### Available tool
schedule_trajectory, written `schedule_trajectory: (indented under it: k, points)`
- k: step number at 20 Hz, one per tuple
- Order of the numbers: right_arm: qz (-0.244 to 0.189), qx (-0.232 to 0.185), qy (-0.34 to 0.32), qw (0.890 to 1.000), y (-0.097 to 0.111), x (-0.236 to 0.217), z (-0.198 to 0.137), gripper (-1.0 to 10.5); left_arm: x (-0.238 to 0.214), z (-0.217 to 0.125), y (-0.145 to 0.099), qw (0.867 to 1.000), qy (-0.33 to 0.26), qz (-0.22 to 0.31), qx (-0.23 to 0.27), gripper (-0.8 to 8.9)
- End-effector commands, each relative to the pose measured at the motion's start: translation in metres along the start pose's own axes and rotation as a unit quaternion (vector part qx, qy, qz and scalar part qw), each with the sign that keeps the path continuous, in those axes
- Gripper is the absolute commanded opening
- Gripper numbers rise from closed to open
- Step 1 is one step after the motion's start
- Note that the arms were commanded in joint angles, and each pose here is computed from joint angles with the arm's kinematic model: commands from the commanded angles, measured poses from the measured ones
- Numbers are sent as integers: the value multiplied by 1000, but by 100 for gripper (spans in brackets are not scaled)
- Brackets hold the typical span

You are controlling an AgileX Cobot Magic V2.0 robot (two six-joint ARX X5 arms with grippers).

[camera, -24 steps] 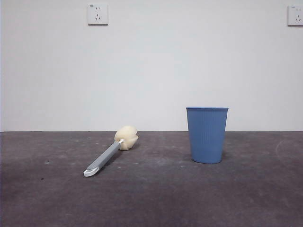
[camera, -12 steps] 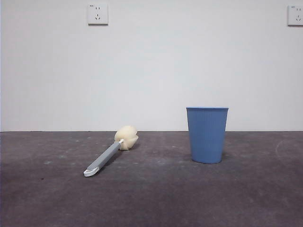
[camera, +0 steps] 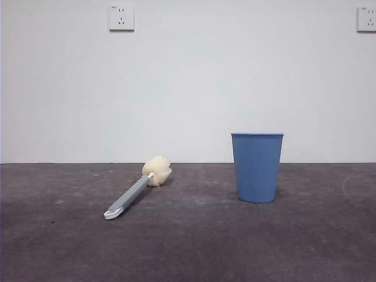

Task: Pick up the cup brush,pick up the cup,insert the brush into the cup,clean the cup,put the cup brush back,put the cup back to the fixed position on the table

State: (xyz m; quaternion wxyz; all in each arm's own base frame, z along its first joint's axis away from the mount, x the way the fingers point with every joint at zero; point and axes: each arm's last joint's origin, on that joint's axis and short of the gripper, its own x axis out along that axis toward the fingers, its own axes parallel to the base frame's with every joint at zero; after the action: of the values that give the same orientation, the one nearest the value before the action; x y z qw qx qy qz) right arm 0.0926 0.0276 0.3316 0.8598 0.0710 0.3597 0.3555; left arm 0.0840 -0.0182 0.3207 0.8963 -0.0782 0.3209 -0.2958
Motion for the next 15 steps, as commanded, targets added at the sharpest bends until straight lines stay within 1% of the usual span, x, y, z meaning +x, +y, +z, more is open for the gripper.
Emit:
schedule_trajectory:
  k: [1,5,10,15]
  points:
    - [1,-2,-2,1000,1,-1,1,599,6,9,3,1000,-9,0,-14,522]
    - [1,1,0,1000,0,0,1,599,24,20,10,1000,8,4,-18,522]
    - [1,6,3,1000,-1,2,2,599,62,35,15,999,41,17,-20,522]
    - [0,9,6,1000,-2,3,3,599,137,44,9,995,85,50,-3,521]
